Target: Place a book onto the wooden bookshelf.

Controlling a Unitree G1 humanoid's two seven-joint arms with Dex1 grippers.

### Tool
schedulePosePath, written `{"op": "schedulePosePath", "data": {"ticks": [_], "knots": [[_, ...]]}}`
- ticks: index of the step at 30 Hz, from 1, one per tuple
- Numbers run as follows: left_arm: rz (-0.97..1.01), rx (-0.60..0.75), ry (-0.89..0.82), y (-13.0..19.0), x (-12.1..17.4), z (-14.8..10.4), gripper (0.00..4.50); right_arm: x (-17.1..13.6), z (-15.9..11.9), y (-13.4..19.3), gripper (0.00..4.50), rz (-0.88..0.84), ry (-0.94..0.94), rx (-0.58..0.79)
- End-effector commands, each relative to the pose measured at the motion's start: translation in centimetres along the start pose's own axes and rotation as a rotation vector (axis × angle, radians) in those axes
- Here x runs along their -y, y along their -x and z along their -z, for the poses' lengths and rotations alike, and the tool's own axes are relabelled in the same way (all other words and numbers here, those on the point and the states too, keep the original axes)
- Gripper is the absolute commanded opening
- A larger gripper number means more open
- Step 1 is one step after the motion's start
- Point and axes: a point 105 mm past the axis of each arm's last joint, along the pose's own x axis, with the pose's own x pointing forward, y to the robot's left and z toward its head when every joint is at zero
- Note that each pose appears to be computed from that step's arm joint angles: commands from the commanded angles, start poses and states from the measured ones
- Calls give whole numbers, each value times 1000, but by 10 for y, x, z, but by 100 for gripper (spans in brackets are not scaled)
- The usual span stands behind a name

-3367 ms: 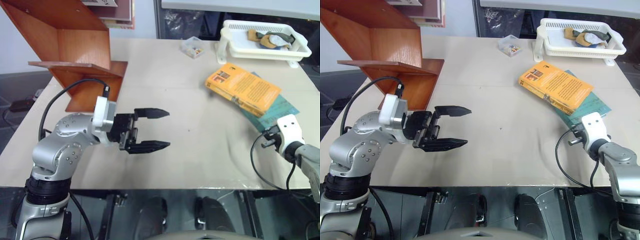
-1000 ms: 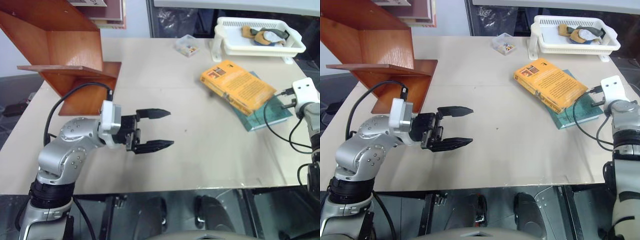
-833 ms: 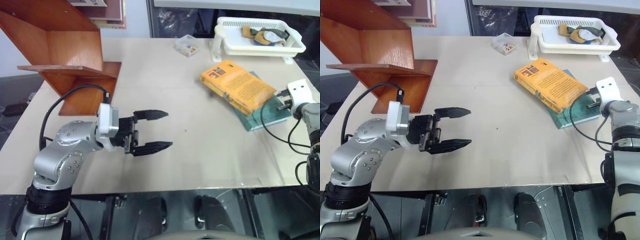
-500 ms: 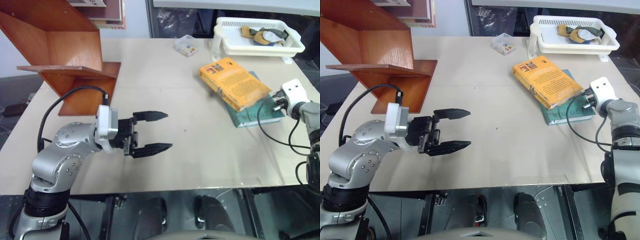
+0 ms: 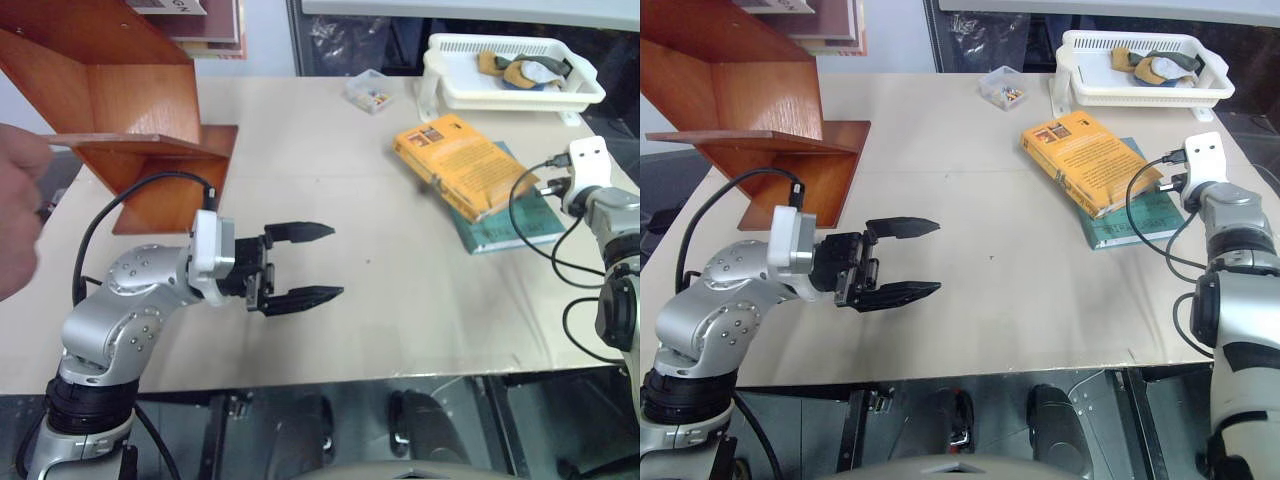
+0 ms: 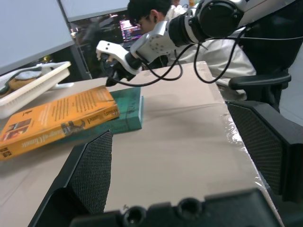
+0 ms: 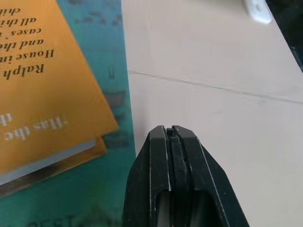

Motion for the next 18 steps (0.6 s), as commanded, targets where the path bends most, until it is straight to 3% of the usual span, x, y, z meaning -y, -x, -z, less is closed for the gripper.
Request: {"op": "schedulePosePath", "data": {"ticks": [1,18], "knots": [[-5,7,-53,2,5,-10,450,2,-6,1,8,-9,29,32],[-37,-6,-42,8,10,-11,450,-45,9,1,8,-319,31,38]]}}
